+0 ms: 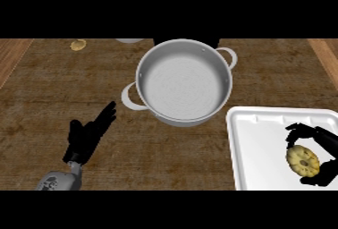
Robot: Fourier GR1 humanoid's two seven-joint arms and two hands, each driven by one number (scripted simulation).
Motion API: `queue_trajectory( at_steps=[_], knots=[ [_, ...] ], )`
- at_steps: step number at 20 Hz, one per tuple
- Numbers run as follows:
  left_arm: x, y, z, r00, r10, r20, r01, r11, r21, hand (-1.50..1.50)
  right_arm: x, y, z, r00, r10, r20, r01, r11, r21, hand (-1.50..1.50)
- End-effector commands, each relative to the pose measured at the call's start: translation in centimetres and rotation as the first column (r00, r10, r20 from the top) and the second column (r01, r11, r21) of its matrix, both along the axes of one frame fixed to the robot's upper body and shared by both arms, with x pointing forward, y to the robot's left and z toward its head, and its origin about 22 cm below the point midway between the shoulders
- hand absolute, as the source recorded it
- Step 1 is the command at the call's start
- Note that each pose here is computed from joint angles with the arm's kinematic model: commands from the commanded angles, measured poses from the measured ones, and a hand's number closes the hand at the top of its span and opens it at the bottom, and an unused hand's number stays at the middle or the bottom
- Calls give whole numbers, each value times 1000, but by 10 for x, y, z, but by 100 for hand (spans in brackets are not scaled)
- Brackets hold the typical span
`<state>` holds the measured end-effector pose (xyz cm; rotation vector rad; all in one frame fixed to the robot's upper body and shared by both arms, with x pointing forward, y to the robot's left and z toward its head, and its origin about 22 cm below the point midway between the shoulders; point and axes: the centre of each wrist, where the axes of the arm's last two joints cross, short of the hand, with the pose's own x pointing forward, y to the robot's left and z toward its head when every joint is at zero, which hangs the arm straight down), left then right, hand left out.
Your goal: Pick the squash from the tray and place it in the pot
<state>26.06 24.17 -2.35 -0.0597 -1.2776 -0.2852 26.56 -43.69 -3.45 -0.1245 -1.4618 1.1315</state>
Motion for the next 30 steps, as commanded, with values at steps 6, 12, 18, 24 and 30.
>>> queue_trajectory(
  at_steps=[6,12,18,24,30],
  knots=[
    [11,-26,12,992,-114,61,114,993,-8,0,55,43,9,978,152,-145,-107,955,278,150],
    [18,-31,19,988,-138,72,138,990,-1,0,93,57,44,981,185,-58,-140,884,446,150],
    [13,-31,10,989,-142,42,142,990,-6,0,121,69,78,975,220,32,-207,843,496,150],
    [21,-22,17,994,-103,46,103,995,-4,0,135,59,117,961,225,162,-275,855,440,150],
    [20,-26,14,994,-98,40,99,995,-17,0,146,62,150,913,258,318,-366,860,356,150]
  ],
)
